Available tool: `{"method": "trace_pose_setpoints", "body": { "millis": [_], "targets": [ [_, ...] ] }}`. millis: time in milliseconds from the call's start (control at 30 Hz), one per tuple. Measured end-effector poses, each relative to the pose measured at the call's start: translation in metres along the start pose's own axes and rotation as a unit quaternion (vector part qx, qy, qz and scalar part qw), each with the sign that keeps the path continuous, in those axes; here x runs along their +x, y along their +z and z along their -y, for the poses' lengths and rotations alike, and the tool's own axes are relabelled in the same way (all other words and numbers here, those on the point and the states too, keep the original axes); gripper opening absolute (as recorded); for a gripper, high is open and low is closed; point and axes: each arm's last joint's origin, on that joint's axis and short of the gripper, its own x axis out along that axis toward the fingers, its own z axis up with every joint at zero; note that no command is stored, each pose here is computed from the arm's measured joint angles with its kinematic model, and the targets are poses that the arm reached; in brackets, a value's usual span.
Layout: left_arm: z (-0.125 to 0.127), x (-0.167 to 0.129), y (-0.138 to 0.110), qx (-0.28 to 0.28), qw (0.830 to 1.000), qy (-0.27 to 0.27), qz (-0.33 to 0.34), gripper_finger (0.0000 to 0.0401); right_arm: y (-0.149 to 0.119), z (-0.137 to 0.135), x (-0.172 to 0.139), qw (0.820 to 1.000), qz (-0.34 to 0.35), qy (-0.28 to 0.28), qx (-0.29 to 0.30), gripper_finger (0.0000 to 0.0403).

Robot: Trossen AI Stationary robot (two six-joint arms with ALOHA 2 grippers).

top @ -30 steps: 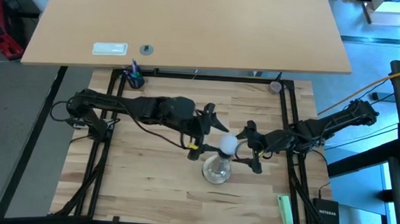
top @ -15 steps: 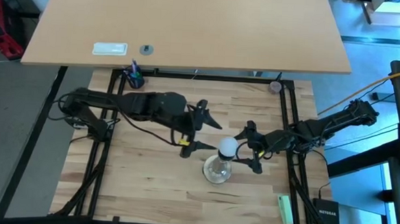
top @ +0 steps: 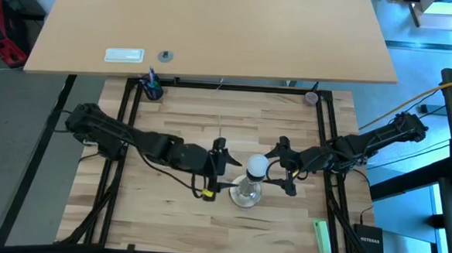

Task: Screw lightbulb
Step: Remove the light bulb from the lamp

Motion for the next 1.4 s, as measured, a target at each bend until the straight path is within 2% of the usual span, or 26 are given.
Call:
{"method": "trace_pose_setpoints", "body": {
  "millis": [133,267,400,833,1067,1400],
  "targets": [
    [-0.002,0.017,-0.03,-0.048,0.997,0.01,0.054,0.0263,0.001,0.001,-0.005,1.0,0.008,0.002,0.002,0.0376],
    [-0.003,0.026,-0.06,-0.091,0.995,0.012,0.047,0.0257,0.004,0.003,-0.015,1.0,0.024,0.006,0.006,0.0376],
    [-0.001,0.029,-0.074,-0.106,0.993,0.011,0.06,0.026,0.006,0.005,-0.026,0.999,0.043,0.01,0.011,0.0376],
    [-0.002,0.035,-0.079,-0.114,0.991,0.011,0.07,0.0262,0.007,0.005,-0.026,0.999,0.044,0.01,0.012,0.0376],
    [0.006,0.061,-0.101,-0.101,0.994,0.01,0.048,0.0262,0.007,0.005,-0.026,0.999,0.046,0.011,0.012,0.0376],
    [0.011,0.081,-0.1,-0.088,0.992,0.009,0.09,0.0262,0.007,0.005,-0.026,0.999,0.048,0.011,0.013,0.0376]
  ]
}}
